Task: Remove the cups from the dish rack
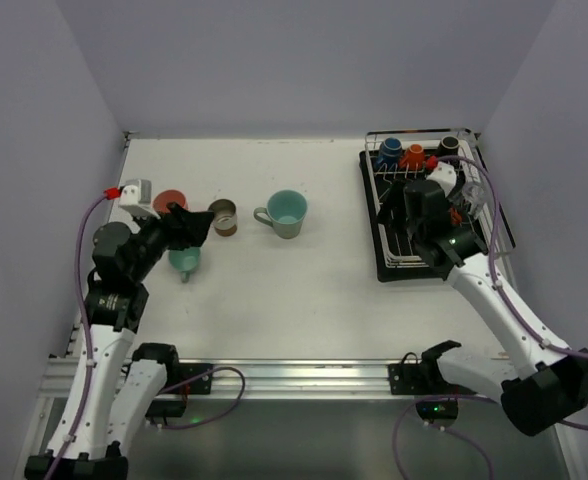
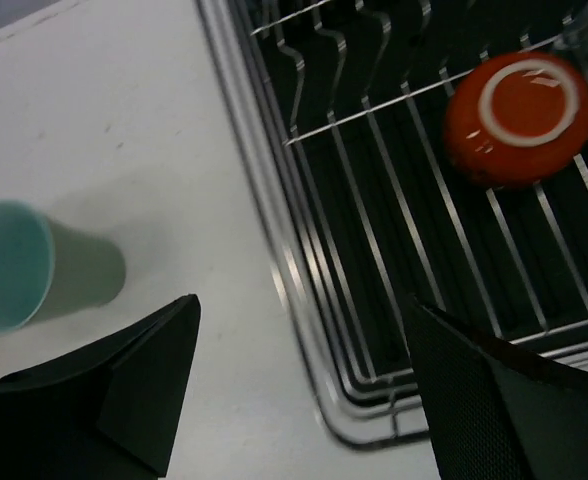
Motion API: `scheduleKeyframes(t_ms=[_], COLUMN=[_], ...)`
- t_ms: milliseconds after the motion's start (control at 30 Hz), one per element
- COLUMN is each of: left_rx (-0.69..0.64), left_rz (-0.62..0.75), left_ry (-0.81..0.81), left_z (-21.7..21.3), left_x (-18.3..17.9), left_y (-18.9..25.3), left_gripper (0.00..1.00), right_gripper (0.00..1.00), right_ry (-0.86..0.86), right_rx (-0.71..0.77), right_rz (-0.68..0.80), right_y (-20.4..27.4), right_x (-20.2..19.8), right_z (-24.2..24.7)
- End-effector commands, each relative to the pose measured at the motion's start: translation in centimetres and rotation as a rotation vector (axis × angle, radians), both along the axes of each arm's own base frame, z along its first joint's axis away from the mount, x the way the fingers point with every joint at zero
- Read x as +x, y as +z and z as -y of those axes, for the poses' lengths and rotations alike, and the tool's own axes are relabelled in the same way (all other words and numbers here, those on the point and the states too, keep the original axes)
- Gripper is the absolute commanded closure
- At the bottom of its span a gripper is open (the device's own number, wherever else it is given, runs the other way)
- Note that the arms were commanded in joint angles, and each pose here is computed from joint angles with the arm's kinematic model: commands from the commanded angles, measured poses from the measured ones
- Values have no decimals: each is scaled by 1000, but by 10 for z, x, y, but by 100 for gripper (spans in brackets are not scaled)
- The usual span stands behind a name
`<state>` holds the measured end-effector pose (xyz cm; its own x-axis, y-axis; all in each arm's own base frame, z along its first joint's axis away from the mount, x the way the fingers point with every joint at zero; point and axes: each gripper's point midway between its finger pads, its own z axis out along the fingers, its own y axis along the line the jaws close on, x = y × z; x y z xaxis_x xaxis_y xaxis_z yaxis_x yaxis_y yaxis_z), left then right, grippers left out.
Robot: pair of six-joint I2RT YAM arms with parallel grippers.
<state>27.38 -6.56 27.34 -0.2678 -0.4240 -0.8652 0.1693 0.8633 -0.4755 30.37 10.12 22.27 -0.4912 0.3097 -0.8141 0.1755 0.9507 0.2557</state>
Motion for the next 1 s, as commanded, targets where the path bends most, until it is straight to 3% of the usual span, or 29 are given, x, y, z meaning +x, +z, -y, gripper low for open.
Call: scheduleKeyframes(t_ms=[0, 100, 200, 300, 967], left_rx=[35, 72, 66, 132, 226], left_rz=[113, 160, 182, 201, 184], left_ry=[-356, -507, -666, -716, -768], left_z=[70, 101, 129, 143, 164], left_x=[-14, -28, -53, -71, -95], left_y=[29, 29, 26, 25, 7], left_gripper=[18, 15, 14, 14, 11], right_gripper=[13, 1, 1, 1, 1], right_ry=[-146, -228, -300, -349, -446], right_rx=[-50, -3, -5, -21, -93], right_rz=[10, 2, -12, -80, -241], right_y=[3, -3, -13, -36, -98], right_x=[36, 54, 67, 80, 116], right_z=[51, 79, 105, 122, 165])
